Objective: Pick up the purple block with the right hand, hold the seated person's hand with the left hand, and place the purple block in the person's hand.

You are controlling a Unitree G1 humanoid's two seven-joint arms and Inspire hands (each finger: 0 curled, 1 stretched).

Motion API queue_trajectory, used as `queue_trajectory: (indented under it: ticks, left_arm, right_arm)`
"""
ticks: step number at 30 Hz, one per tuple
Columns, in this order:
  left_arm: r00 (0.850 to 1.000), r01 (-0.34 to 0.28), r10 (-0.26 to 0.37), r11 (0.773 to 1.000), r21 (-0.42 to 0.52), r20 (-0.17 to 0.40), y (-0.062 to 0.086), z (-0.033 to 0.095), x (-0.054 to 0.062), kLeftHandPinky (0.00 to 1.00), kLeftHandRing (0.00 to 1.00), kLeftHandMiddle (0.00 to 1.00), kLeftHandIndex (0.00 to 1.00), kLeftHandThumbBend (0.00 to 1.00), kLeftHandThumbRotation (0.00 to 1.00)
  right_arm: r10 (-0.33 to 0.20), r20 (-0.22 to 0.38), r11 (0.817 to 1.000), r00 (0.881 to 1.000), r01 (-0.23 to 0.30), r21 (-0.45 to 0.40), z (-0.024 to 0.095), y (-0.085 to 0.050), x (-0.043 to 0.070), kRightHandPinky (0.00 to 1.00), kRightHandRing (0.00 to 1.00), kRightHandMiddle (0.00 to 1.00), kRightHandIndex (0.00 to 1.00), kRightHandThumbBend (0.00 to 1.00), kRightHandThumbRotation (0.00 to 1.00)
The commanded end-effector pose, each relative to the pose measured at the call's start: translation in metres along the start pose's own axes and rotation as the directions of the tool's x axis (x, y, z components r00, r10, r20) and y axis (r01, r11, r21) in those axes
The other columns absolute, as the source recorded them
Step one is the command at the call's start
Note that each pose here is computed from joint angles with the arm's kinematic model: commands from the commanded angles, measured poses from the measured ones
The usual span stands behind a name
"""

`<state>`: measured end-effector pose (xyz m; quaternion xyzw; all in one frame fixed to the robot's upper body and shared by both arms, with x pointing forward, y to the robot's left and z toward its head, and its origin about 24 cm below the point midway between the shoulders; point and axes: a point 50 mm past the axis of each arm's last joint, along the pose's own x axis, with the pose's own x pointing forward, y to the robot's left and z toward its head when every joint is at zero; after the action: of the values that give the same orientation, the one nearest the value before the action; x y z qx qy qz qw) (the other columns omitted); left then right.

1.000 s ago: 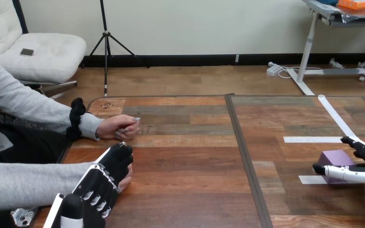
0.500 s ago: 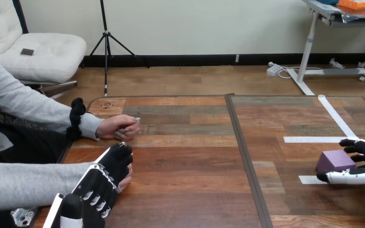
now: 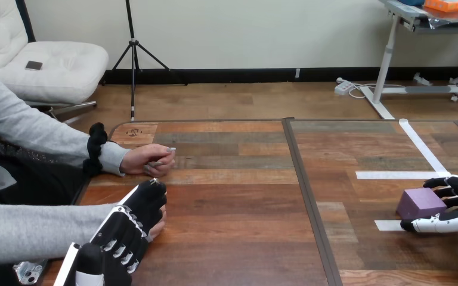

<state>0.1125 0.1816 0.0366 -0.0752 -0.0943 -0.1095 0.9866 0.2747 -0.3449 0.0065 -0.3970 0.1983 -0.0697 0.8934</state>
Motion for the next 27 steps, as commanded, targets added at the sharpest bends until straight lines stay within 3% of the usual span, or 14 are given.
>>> queue_trajectory:
  ticks: [1, 9, 27]
  left_arm:
    - [0.997, 0.024, -0.025, 1.000, 0.021, 0.068, -0.0003, 0.0096, 0.0107, 0.94, 0.93, 0.90, 0.86, 0.86, 1.00]
    - [0.997, 0.017, -0.018, 1.000, 0.020, 0.081, 0.0000, 0.0091, 0.0113, 0.94, 0.93, 0.90, 0.85, 0.86, 1.00]
    - [0.996, 0.022, -0.023, 1.000, 0.015, 0.084, 0.0006, 0.0098, 0.0117, 0.93, 0.93, 0.90, 0.84, 0.86, 1.00]
  right_arm:
    - [-0.035, 0.097, 0.999, 0.995, 0.035, 0.004, 0.0250, -0.0030, 0.0084, 0.57, 0.61, 0.64, 0.67, 1.00, 0.00]
    - [-0.045, 0.089, 0.999, 0.995, 0.044, 0.006, 0.0259, -0.0011, 0.0093, 0.49, 0.52, 0.57, 0.62, 0.98, 0.00]
    - [-0.048, 0.094, 0.998, 0.994, 0.051, -0.024, 0.0284, 0.0034, 0.0100, 0.43, 0.48, 0.53, 0.56, 0.95, 0.00]
